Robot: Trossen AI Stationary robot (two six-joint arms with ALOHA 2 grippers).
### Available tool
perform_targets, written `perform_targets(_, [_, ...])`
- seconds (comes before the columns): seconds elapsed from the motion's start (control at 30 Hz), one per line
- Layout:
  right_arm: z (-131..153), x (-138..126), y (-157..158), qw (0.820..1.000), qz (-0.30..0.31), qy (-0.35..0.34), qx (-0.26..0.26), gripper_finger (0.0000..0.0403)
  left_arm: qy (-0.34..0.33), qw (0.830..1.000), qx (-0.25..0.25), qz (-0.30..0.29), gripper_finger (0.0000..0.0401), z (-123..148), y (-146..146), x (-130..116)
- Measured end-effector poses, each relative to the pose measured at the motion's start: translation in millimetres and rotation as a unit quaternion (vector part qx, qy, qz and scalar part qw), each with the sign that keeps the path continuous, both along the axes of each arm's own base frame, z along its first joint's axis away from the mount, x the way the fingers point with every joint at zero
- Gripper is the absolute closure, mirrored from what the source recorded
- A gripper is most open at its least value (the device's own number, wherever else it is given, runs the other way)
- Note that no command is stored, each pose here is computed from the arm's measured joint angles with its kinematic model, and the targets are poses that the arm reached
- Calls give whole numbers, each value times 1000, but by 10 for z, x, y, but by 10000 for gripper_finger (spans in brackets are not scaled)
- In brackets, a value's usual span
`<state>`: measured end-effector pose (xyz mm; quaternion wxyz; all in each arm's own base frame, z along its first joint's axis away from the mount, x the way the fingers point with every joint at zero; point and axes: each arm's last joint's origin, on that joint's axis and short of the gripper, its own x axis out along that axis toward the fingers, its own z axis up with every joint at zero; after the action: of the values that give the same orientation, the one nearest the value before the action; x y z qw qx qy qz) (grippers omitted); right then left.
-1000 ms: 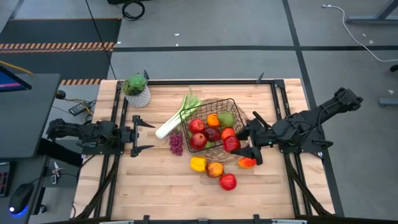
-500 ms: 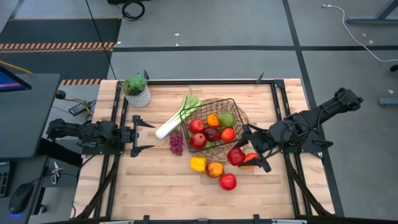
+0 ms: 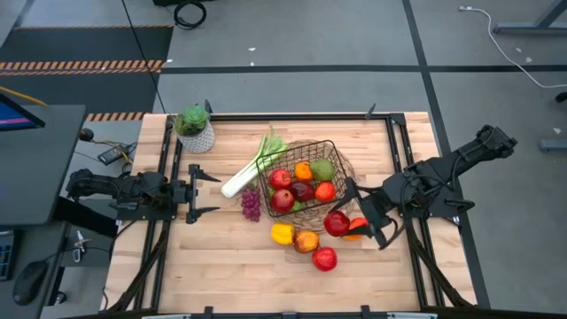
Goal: Build produce basket
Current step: Put the red apple into the black wire basket
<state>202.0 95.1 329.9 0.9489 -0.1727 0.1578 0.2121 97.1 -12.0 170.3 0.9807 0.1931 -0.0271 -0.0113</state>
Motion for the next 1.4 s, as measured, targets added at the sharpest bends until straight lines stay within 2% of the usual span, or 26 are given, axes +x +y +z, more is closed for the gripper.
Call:
perform_targets(0.13, [8,3,1,992,46,-48,-108,87,0,1000,0,0,1,0,0,0])
perform_targets(0.27, [7,7,-9,965,93,-94,-225,87,0,1000,0,0,1,0,0,0])
perform_targets(0.37, [7,19,-34,926,131,-133,-328,87,0,1000,0,0,1,0,0,0])
perform_targets(0.47, [8,34,-68,875,165,-167,-425,88,0,1000,0,0,1,0,0,0])
perform_targets(0.57, [9,51,-108,826,187,-189,-497,88,0,1000,0,0,1,0,0,0])
perform_targets(0.77, [20,67,-139,747,218,-221,-588,88,0,1000,0,0,1,0,0,0])
perform_targets(0.87, [25,69,-141,719,228,-232,-614,88,0,1000,0,0,1,0,0,0])
perform_targets(0.93, [25,69,-141,710,232,-235,-622,88,0,1000,0,0,1,0,0,0])
perform_targets(1.13, [25,70,-143,707,233,-235,-625,88,0,1000,0,0,1,1,0,0])
perform_targets(1.2, [25,69,-143,722,227,-231,-612,88,0,1000,0,0,1,0,0,0])
perform_targets(1.23, [24,70,-144,738,220,-225,-596,88,0,1000,0,0,1,0,0,0])
perform_targets(1.27, [24,71,-147,763,209,-216,-573,88,0,1000,0,0,1,0,0,0])
perform_targets(1.4, [24,80,-172,886,135,-159,-415,88,0,1000,0,0,1,0,0,0])
